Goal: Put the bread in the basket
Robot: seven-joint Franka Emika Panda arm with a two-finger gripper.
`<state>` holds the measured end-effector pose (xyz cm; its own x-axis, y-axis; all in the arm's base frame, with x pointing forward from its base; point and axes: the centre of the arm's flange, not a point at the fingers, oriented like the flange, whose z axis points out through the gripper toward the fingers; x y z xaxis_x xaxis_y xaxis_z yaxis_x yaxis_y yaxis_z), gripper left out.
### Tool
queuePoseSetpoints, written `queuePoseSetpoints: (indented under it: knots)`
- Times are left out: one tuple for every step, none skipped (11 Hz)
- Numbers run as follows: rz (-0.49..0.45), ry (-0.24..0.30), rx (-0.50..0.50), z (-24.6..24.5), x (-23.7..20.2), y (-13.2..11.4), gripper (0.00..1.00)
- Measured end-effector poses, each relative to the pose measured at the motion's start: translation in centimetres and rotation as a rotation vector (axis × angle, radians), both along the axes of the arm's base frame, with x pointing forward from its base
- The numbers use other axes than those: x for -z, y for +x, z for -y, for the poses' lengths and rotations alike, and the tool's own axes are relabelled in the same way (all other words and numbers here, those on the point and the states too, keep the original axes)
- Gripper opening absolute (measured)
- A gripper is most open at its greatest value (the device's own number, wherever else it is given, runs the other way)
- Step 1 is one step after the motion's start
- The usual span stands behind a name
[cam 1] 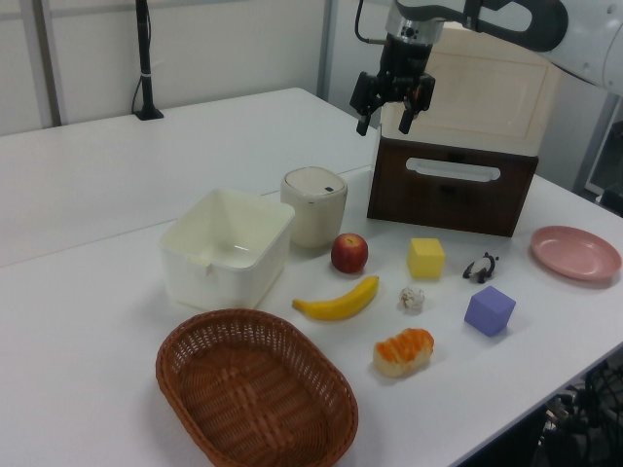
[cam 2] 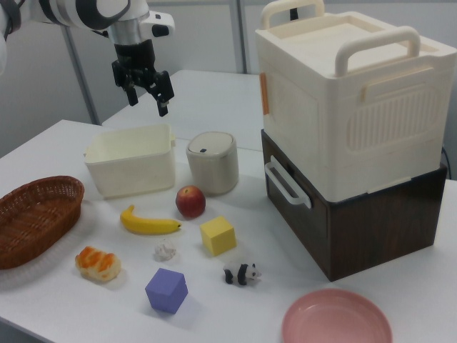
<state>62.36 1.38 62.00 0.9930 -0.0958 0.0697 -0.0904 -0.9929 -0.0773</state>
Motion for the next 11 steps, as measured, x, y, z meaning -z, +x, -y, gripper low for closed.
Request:
queuePoseSetpoints:
  knots:
    - [0.0,0.0,0.0,0.0,0.02,0.0,1.0]
    - [-0.001,0.0,0.0,0.0,0.06,0.0,1.0]
    - [-0.002,0.0,0.0,0.0,0.09,0.0,1.0]
    - [-0.002,0.0,0.0,0.0,0.12,0.0,1.0]
    - [-0.003,0.0,0.0,0.0,0.15,0.0,1.0]
    - [-0.004,0.0,0.0,0.0,0.18,0.0,1.0]
    - [-0.005,0.0,0.0,0.0,0.22,0.0,1.0]
    - [-0.006,0.0,0.0,-0.01,0.3,0.0,1.0]
    - [-0.011,0.0,-0.001,-0.04,0.52,-0.01,1.0]
    - [-0.017,0.0,-0.001,-0.06,0.8,-0.01,1.0]
    - [-0.02,0.0,-0.001,-0.06,0.95,-0.02,1.0]
